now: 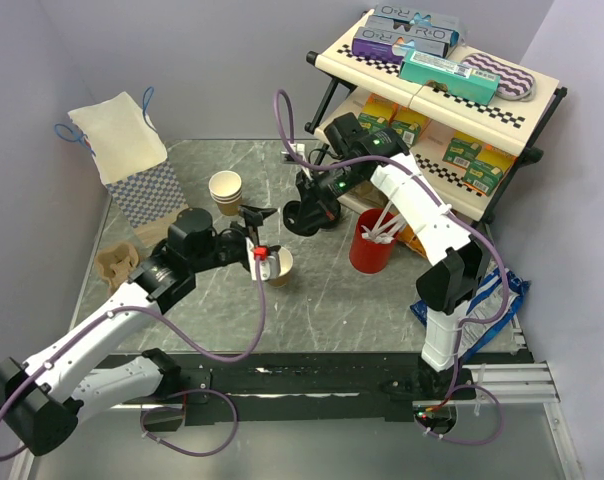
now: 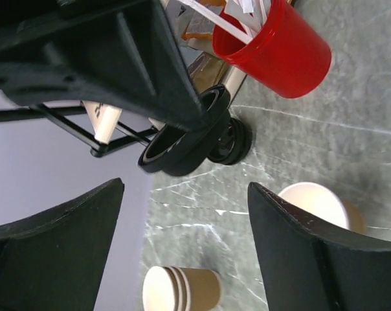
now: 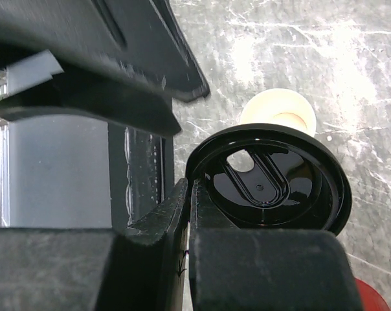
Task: Pack the takeout coffee
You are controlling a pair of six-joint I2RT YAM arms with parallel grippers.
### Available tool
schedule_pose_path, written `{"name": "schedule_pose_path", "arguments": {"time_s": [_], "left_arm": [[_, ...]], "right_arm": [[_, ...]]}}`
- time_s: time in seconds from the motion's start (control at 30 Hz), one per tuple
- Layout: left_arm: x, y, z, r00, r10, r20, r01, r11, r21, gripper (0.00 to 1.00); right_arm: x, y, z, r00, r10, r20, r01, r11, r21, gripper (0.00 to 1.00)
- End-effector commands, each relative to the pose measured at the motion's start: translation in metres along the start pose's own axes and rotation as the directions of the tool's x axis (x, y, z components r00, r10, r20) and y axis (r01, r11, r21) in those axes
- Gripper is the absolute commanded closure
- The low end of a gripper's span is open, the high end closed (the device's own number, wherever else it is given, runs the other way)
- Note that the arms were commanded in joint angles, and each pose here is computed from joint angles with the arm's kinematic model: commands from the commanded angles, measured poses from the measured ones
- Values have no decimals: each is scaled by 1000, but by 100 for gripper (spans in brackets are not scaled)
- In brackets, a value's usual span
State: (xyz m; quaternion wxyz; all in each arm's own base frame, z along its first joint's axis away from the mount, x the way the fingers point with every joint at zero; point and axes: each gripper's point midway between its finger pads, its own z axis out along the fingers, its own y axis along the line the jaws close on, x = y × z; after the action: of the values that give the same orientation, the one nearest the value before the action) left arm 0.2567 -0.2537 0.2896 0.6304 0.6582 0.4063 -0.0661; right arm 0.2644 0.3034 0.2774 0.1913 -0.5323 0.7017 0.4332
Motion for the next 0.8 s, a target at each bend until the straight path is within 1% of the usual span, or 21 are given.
{"name": "schedule_pose_path", "arguments": {"time_s": [0.0, 0.1, 0.17, 0.3, 0.43, 0.53, 0.57, 0.73, 0.77], "left_arm": [[-8, 14, 10, 989, 144, 11, -143, 988, -49, 17], [-6, 10, 15, 987, 162, 12, -161, 986, -41, 17], [-11, 13, 19, 979, 201, 25, -199, 978, -57, 17], [-7, 3, 27, 972, 232, 19, -231, 972, -36, 18], [-3, 1, 32, 954, 300, 15, -299, 953, -38, 19], [1, 0, 36, 941, 339, 2, -339, 941, -24, 24], [2, 0, 38, 938, 347, 2, -347, 938, -18, 27], [1, 5, 41, 920, 391, -1, -391, 920, -42, 34], [2, 5, 42, 920, 392, -2, -392, 919, -37, 38]], "right_arm": [[-4, 24, -6, 1000, 0, 5, 0, 998, -60, 96], [-3, 25, -5, 1000, 3, 2, -3, 998, -64, 96], [-4, 24, -5, 1000, 3, 1, -3, 998, -66, 96], [-4, 24, -2, 1000, 6, -3, -6, 997, -74, 95], [-3, 23, -2, 1000, 3, -7, -3, 997, -73, 95], [-2, 23, -1, 1000, 11, -12, -12, 997, -82, 95], [-2, 22, -1, 1000, 13, -13, -14, 996, -82, 95], [-2, 22, 0, 1000, 11, -14, -12, 996, -84, 95], [-2, 23, 1, 1000, 13, -14, -14, 996, -86, 95]]}}
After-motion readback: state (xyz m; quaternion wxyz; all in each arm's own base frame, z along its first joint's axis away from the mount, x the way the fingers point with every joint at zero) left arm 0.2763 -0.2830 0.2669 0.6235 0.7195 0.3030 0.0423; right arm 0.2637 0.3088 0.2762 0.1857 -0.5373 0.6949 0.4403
